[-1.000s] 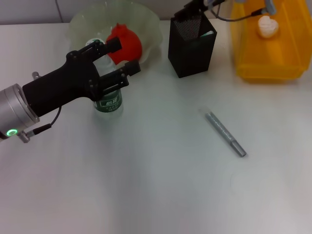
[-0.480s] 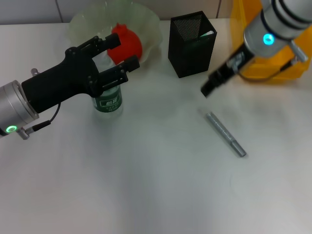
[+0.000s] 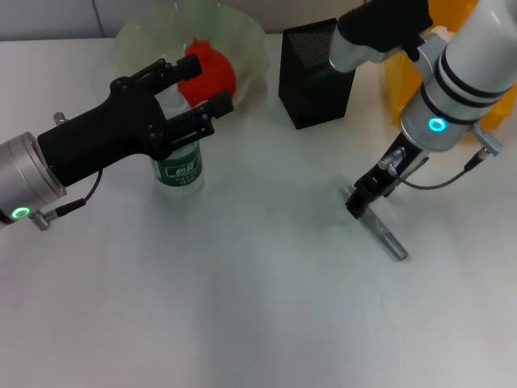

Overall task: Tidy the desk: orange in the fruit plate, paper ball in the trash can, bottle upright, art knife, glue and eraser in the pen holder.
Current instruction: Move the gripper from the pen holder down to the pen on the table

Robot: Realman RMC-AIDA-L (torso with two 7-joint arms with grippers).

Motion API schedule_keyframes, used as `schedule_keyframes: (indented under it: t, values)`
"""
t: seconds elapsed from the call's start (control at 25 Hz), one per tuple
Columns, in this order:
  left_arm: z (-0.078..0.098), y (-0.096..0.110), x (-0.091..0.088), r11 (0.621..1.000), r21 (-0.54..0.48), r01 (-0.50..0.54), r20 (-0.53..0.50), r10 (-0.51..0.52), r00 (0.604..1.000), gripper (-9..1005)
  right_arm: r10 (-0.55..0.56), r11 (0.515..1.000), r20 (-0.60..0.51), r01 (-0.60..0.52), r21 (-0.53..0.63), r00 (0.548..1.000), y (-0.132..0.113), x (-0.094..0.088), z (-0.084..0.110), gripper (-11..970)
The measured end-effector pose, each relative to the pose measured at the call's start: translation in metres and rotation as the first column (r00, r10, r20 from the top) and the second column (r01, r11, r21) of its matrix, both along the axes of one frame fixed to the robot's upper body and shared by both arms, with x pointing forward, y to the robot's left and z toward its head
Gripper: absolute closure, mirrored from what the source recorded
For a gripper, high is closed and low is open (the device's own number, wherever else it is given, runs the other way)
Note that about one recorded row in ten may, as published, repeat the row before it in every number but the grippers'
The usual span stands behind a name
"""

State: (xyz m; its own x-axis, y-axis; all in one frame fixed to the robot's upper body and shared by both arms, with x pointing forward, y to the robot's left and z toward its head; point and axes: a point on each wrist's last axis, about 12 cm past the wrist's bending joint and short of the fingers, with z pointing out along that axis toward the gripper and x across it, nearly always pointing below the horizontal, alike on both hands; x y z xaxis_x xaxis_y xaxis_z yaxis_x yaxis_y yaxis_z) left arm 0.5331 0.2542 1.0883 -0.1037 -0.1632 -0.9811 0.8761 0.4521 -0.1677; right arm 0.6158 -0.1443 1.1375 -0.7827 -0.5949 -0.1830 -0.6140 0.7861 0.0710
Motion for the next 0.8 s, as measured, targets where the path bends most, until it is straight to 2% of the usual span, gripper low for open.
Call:
schedule_keyframes:
  t: [0.52, 0.8]
  values:
    - [0.001, 0.001, 0.001, 1.000, 0.000, -0.005, 0.002, 0.005, 1.000, 222, -0.006, 1.000, -0.030, 0.006, 0.005, 1.000, 0.000, -0.004, -0.012, 465]
    - [0.001, 0.001, 0.001, 1.000, 0.000, -0.006, 0.001, 0.006, 1.000, 222, -0.006, 1.000, -0.025, 0.006, 0.005, 1.000, 0.001, -0.003, -0.013, 559]
